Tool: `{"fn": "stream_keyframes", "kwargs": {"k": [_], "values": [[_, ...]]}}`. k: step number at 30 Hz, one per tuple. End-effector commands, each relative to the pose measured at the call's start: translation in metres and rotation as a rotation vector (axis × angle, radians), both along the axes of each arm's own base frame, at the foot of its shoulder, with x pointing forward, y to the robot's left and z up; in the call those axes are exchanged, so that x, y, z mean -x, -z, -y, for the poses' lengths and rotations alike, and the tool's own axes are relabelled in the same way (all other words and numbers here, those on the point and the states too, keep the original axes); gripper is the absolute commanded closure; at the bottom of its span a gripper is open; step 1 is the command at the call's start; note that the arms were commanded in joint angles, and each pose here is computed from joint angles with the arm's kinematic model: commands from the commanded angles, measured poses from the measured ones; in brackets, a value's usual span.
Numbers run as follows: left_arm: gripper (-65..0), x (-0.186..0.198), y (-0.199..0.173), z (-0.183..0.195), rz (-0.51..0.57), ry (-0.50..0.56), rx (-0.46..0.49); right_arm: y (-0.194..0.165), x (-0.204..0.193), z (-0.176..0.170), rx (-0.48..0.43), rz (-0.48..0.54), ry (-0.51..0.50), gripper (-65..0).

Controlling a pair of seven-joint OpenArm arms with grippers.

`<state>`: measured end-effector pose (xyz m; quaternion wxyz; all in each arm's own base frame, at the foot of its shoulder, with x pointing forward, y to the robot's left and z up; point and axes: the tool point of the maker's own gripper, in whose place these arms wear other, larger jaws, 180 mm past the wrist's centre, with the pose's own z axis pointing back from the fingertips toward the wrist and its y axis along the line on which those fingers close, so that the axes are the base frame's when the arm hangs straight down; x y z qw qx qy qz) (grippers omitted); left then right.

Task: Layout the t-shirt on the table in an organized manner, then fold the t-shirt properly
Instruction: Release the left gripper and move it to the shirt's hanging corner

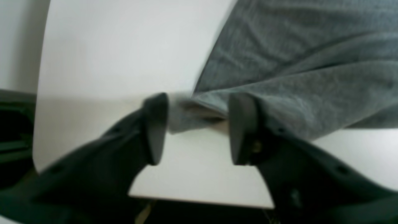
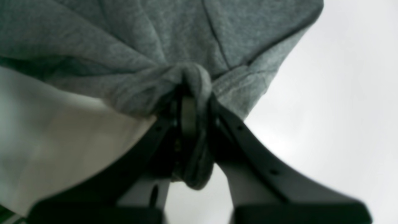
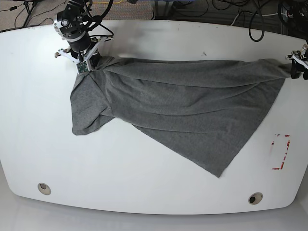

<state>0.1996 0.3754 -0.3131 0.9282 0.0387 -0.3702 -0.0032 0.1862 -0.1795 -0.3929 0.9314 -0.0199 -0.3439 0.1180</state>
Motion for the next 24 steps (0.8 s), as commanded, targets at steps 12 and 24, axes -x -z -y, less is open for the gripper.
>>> {"fn": "stream_keyframes", "kwargs": {"k": [12, 24], "values": [[-33.1, -0.061, -0.065, 0.014, 0.233, 0.044, -0.051, -0.007, -0.004, 0.001, 0.004, 0.031, -0.001, -4.1], [-33.1, -0.186, -0.04, 0.044, 0.214, 0.028, 0.103, -0.008, -0.009, -0.011, -0.013, 0.042, -0.032, -4.0]]}}
